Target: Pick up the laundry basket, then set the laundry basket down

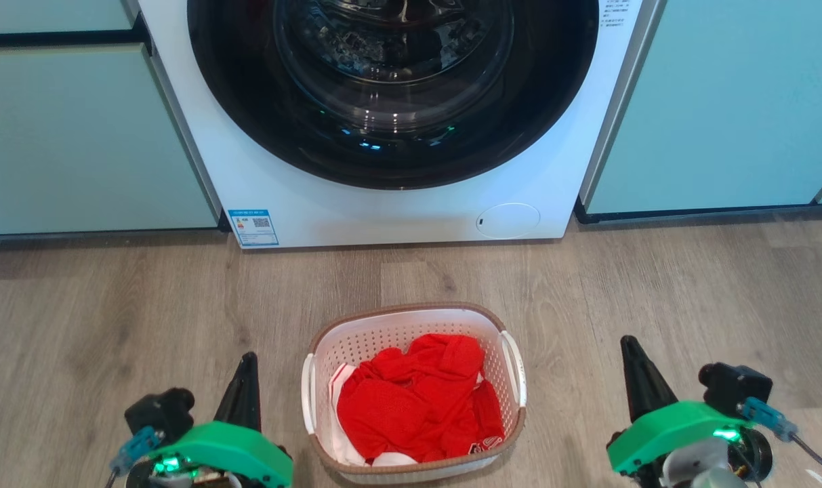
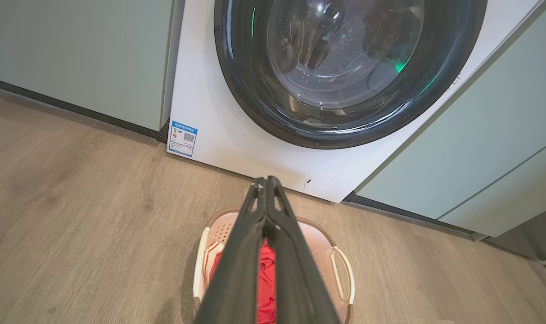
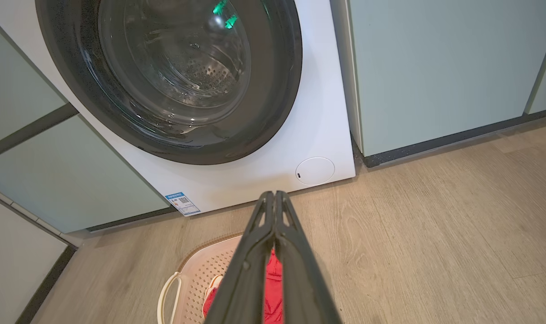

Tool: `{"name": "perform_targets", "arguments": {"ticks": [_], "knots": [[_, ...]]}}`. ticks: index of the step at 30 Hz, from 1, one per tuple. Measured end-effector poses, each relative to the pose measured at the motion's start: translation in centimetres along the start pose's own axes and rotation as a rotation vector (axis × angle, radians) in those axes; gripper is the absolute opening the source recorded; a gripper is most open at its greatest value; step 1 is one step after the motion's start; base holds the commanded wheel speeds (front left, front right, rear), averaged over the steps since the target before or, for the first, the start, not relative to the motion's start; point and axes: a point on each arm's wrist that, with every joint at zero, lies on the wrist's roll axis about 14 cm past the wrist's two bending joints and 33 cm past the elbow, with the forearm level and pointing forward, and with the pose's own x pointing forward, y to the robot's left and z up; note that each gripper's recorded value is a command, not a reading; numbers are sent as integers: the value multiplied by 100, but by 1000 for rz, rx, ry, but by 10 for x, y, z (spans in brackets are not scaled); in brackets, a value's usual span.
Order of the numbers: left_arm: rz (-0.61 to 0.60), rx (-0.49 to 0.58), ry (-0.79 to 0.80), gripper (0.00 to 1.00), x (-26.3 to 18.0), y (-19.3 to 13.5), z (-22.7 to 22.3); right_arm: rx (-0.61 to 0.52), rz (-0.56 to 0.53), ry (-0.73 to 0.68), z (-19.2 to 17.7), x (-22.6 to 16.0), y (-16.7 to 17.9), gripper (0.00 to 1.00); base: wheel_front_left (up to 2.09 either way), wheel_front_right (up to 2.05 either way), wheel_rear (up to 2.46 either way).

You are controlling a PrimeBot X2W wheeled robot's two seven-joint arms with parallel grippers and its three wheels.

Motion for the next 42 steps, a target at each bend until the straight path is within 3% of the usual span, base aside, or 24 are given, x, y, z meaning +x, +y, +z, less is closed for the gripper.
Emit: {"name": "perform_targets", "arguments": {"ticks": [42], "knots": [[65,-447,28,0,13,23,9,449,-131,-11,7,3,-34,0,0,0,0]]}}
